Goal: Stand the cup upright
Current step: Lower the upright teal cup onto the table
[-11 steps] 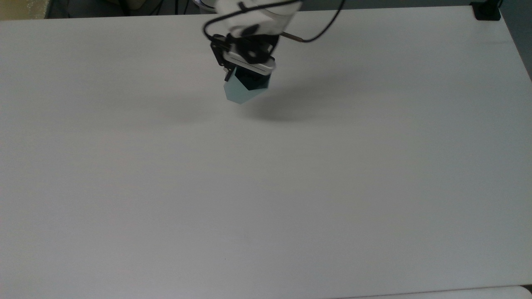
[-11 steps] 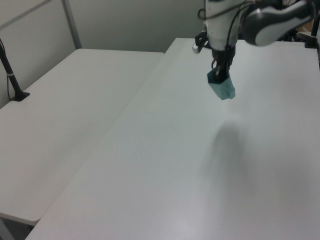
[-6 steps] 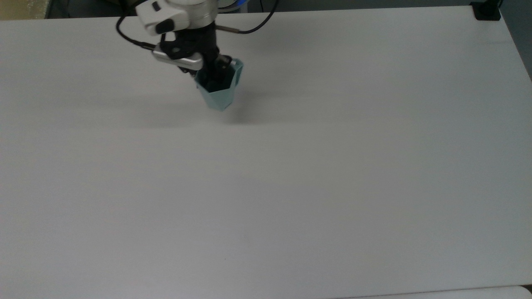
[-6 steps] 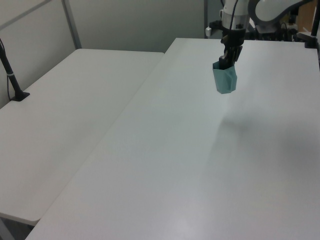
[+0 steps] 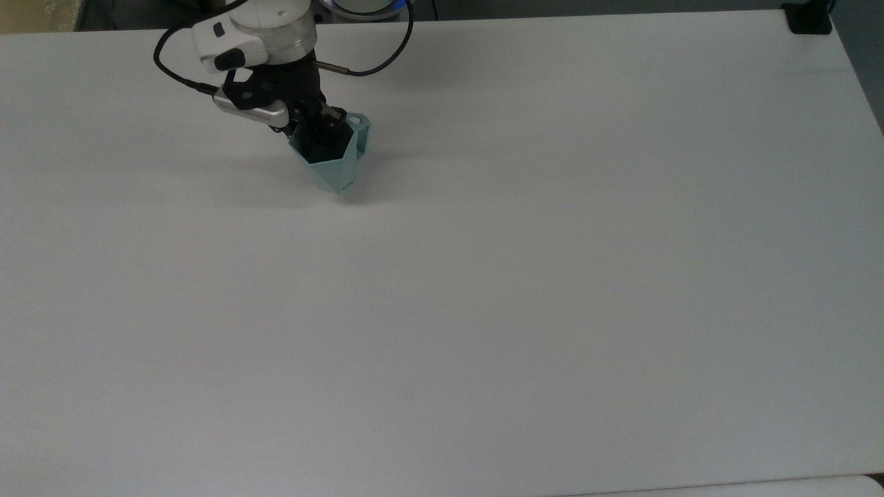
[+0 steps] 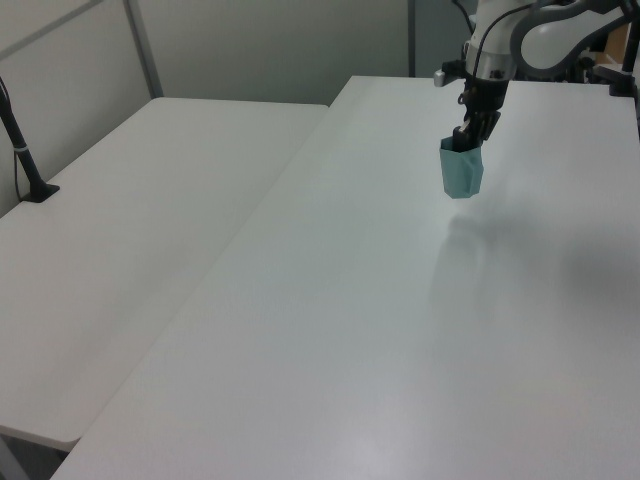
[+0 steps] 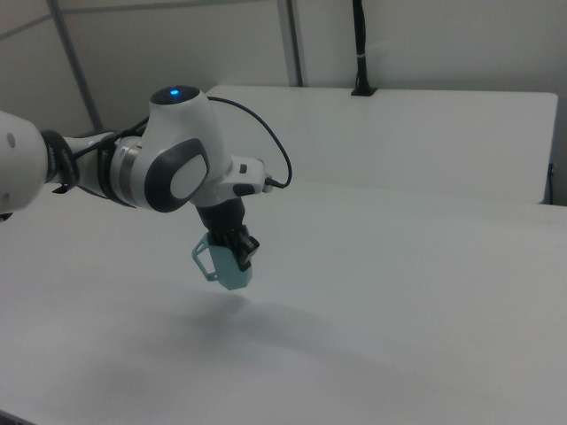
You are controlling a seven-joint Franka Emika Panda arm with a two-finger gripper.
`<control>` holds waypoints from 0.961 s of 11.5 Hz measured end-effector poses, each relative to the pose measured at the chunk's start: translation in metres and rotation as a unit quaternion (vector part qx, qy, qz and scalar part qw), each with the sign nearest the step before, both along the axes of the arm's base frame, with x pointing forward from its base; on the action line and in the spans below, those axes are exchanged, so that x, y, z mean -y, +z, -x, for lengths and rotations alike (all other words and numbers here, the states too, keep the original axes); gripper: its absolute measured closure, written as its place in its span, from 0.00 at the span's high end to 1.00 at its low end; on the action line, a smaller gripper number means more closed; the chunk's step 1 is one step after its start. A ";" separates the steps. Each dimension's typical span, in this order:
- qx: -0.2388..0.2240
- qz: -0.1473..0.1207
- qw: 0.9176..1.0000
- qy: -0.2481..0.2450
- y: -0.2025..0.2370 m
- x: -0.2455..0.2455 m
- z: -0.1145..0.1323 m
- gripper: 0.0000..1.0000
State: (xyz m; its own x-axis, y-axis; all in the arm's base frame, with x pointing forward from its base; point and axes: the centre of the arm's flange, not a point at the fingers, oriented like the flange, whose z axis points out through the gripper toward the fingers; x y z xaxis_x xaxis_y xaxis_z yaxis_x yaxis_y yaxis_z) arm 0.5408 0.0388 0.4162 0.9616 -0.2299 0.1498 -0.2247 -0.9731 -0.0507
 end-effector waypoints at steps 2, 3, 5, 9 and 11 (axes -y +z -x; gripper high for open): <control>-0.011 0.001 1.000 0.000 -0.012 0.000 0.000 0.10; -0.014 0.002 1.000 0.001 -0.019 -0.002 -0.001 0.10; -0.012 0.003 1.000 0.005 -0.030 -0.006 -0.005 0.10; -0.010 0.004 1.000 0.017 -0.042 -0.019 -0.007 0.10; -0.009 0.004 1.000 0.018 -0.046 -0.021 -0.007 0.10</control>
State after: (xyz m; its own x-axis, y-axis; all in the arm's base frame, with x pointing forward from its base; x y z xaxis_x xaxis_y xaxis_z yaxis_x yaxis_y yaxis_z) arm 0.5481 0.0598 0.3703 0.9717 -0.1939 0.1348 -0.1903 -0.9810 -0.0386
